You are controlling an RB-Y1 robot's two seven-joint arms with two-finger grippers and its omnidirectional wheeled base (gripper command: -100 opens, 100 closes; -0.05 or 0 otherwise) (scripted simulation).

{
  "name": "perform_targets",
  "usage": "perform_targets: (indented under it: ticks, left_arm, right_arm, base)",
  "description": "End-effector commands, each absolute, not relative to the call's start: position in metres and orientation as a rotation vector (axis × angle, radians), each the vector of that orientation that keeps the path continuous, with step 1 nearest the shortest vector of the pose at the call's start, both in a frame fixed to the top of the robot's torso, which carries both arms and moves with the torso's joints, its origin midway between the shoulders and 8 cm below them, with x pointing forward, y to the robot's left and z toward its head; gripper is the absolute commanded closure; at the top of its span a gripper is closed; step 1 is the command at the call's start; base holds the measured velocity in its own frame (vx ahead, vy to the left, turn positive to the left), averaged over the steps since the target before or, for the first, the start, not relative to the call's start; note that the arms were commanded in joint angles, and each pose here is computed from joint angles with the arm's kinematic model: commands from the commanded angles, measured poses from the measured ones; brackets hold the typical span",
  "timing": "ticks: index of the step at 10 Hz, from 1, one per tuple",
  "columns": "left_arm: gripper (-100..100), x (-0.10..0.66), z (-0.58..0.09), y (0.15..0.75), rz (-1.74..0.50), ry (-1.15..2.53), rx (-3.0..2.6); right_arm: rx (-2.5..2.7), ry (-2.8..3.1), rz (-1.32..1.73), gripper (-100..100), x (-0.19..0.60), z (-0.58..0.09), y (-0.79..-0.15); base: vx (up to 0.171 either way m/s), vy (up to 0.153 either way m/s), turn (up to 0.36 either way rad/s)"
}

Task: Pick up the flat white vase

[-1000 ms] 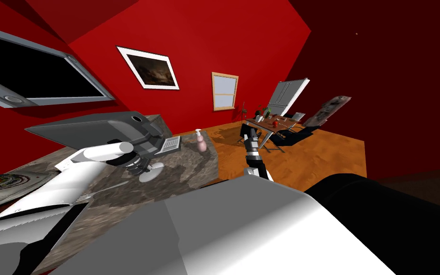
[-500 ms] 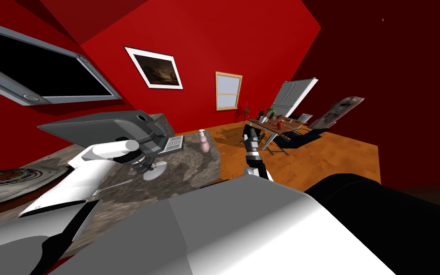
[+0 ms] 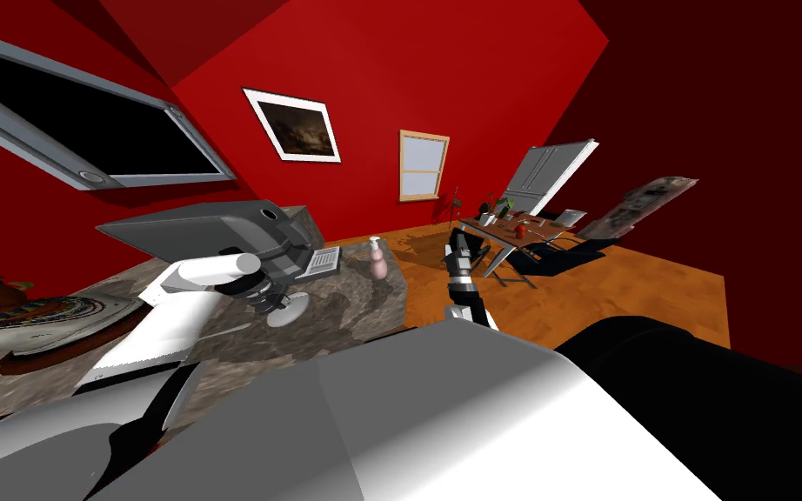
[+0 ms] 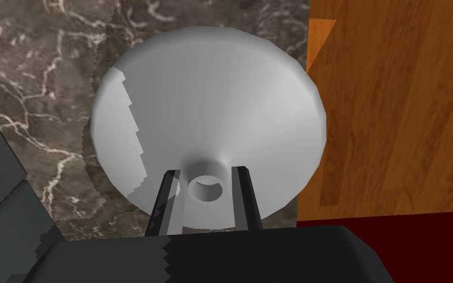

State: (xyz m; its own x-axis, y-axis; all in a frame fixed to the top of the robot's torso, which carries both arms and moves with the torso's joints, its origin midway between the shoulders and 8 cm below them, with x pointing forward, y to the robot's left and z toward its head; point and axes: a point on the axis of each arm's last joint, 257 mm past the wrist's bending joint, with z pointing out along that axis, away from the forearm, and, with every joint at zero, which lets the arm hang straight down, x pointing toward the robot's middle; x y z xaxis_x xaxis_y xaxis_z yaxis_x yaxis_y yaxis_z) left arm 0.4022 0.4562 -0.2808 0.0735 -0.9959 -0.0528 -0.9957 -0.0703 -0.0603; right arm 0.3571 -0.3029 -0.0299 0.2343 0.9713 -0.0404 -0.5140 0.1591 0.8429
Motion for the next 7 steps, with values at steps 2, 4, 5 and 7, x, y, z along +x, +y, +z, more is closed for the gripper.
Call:
perform_targets:
  ticks: [2,4,5,7]
  left_arm:
    - [100,0.397,-0.276,0.444,0.001,2.086,-2.242]
    - [100,0.396,-0.27,0.436,-0.007,2.082,-2.229]
    - [100,0.399,-0.266,0.434,-0.018,2.083,-2.21]
    - [0,0.398,-0.268,0.436,-0.012,2.084,-2.217]
  right_arm:
    - [0.819,0.695,1.193,0,0.357,-0.03,-0.303]
    - [0.819,0.695,1.193,0,0.357,-0.03,-0.303]
    - [0.819,0.695,1.193,0,0.357,-0.03,-0.303]
    - [0.819,0.695,1.194,0,0.357,-0.03,-0.303]
  base:
    - [0.036,0.018,0.087]
    - [0.036,0.026,0.086]
    - [0.041,0.019,0.055]
    - [0.005,0.001,0.003]
